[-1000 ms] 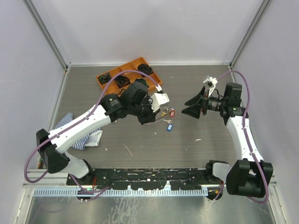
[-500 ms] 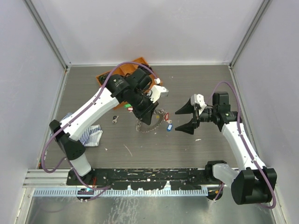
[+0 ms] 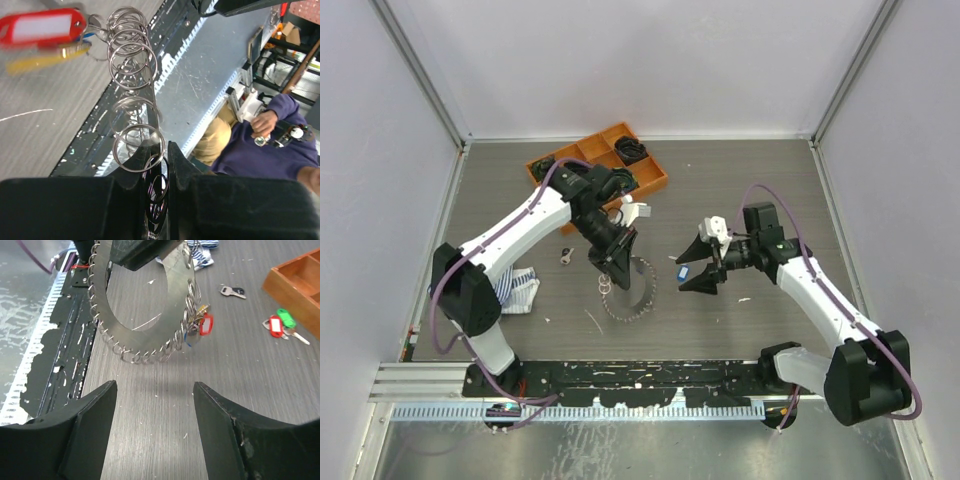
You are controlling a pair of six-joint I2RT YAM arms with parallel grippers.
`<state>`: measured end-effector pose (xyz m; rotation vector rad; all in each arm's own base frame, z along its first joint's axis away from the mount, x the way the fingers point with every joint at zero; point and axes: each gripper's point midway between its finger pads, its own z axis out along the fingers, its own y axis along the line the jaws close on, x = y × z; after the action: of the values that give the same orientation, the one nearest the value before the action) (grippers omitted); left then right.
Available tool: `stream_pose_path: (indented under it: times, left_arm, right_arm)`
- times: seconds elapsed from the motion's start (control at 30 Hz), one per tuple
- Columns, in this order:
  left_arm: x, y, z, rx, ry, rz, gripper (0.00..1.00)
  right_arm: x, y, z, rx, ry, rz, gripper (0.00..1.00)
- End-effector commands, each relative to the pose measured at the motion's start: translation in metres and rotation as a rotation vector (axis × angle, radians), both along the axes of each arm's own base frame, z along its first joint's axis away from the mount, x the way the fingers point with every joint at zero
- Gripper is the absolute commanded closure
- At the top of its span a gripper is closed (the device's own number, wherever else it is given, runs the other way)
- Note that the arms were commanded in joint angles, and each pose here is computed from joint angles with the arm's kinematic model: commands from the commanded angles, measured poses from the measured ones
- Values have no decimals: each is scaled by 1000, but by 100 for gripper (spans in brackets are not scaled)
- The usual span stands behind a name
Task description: Remove the keys from the keyring
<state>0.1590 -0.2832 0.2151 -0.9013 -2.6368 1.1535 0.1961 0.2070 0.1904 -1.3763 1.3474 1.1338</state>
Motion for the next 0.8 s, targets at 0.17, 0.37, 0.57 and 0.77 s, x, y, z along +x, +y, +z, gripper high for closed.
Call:
stream_pose_path:
  times: [0.17,0.37,0.57,0.77]
  left_arm:
    - [-42,6,4,-26,-6,-90,100]
    - [-50,28,-25,184,-109,-193,100]
    - [-28,51,-31,369,-261,-227,100]
    - [-15,69,-31,461,-368,-279,100]
  right_arm:
    - [-6,20,-13,-14,-138,118,27]
    - [-22,35,-27,-54,-246,206,26]
    - [-20,32,-33,-79,-259,193,27]
    - [-18,31,-21,-57,-239,175,27]
